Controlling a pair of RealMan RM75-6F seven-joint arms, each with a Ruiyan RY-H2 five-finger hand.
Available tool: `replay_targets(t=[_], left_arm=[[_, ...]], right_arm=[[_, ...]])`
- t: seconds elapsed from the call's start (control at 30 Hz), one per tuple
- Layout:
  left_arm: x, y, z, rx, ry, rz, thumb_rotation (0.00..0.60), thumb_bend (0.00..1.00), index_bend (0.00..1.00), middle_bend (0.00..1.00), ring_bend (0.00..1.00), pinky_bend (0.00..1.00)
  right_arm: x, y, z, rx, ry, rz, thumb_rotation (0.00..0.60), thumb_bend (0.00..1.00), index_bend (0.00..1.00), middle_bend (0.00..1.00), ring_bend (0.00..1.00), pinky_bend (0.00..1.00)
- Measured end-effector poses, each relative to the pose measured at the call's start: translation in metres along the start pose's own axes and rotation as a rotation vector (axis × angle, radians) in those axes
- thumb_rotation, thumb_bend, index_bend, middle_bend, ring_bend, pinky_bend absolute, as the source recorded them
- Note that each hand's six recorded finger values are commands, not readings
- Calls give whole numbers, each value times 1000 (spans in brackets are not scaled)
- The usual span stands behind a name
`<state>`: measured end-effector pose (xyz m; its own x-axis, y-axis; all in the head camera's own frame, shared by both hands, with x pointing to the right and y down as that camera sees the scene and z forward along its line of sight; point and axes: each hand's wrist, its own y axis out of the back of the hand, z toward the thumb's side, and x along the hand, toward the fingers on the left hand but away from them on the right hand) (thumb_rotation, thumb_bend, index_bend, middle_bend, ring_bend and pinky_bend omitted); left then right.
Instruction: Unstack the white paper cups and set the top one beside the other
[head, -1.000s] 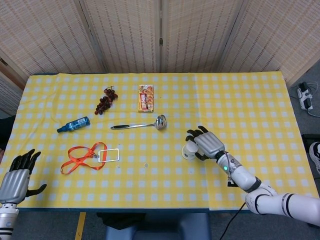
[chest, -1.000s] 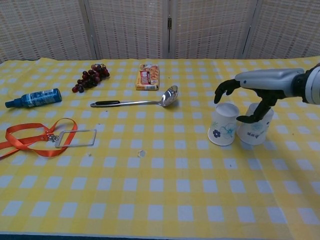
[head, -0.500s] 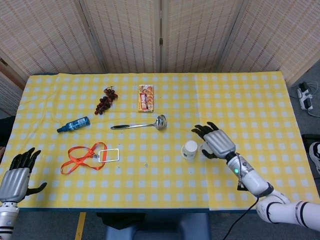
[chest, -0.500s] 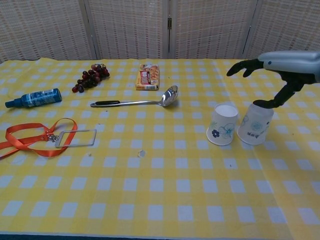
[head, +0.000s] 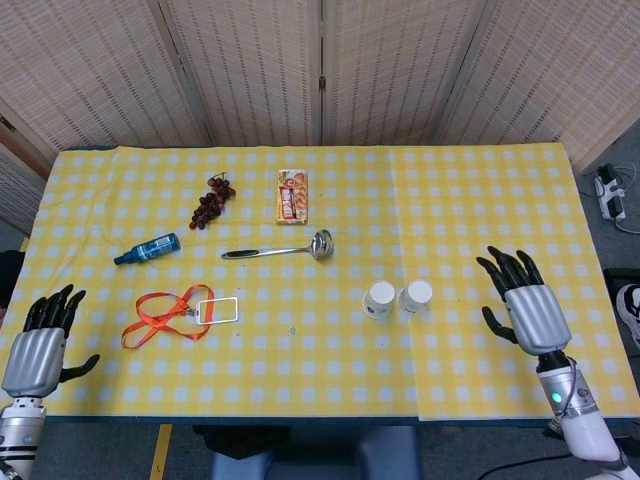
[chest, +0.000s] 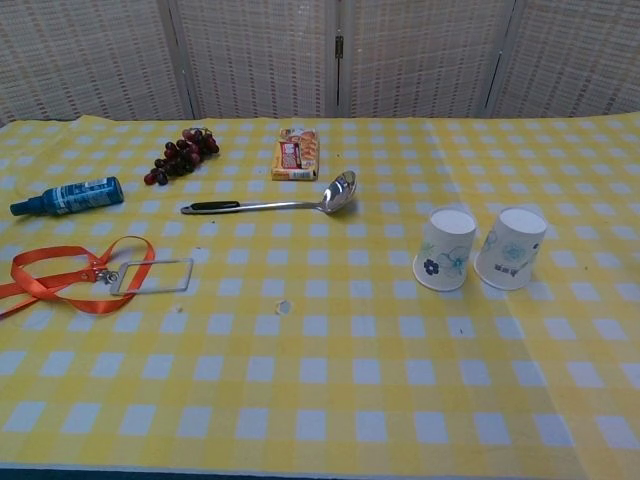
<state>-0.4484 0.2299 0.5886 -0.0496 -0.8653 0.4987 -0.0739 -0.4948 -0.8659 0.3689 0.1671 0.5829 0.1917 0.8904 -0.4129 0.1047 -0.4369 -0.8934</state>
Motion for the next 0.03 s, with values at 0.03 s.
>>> replay_targets(t=[0.03], left_arm=[[1, 0, 2, 0, -3, 2, 600, 239, 54, 14, 0, 0]], right_arm=[[7, 0, -3, -7, -9, -7, 600, 441, 136, 59, 95, 24]])
